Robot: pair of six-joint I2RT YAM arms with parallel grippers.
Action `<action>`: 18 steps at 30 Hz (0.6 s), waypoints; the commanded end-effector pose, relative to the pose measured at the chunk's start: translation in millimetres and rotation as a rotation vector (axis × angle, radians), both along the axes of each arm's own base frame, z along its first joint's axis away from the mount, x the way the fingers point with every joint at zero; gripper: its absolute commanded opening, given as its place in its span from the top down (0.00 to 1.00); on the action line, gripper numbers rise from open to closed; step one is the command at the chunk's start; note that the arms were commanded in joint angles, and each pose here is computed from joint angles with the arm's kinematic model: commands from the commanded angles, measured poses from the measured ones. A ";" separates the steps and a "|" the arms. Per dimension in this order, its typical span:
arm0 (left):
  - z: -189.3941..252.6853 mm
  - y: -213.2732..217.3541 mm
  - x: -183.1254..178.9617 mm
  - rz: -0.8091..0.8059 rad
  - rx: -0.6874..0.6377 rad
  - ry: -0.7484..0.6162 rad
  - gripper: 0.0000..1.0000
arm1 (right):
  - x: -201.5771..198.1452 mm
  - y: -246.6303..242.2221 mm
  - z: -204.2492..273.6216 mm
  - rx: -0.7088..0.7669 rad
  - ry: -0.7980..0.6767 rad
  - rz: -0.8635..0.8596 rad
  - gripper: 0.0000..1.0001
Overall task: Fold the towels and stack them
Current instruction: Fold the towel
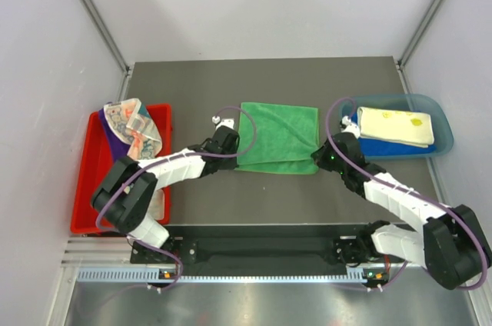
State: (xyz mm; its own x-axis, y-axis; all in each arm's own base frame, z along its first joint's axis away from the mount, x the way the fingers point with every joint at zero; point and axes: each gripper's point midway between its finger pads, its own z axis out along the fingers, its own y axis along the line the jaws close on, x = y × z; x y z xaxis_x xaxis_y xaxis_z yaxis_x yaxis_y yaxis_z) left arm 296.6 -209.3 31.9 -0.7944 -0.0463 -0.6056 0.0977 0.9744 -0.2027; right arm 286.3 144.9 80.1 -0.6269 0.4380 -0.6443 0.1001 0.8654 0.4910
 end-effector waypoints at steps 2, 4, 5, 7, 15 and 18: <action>34.5 0.5 9.7 0.013 -0.016 -0.079 1.00 | -5.8 -2.1 0.2 -0.015 -0.020 0.007 1.00; 40.7 1.7 9.4 0.017 -0.025 -0.092 1.00 | -7.9 -2.7 -2.8 -0.013 -0.017 0.007 1.00; 41.8 1.7 8.0 0.014 -0.027 -0.092 1.00 | -11.0 -3.5 -8.3 -0.013 -0.005 0.007 1.00; 45.3 2.2 6.5 0.011 -0.032 -0.096 1.00 | -13.7 -2.6 -11.4 -0.006 0.000 0.012 1.00; 27.9 8.3 -11.9 0.015 -0.055 -0.052 1.00 | -36.0 -1.0 -40.5 0.020 0.066 0.042 1.00; 16.1 12.1 -19.7 0.024 -0.056 -0.034 1.00 | -43.1 -0.2 -51.6 0.020 0.090 0.055 0.91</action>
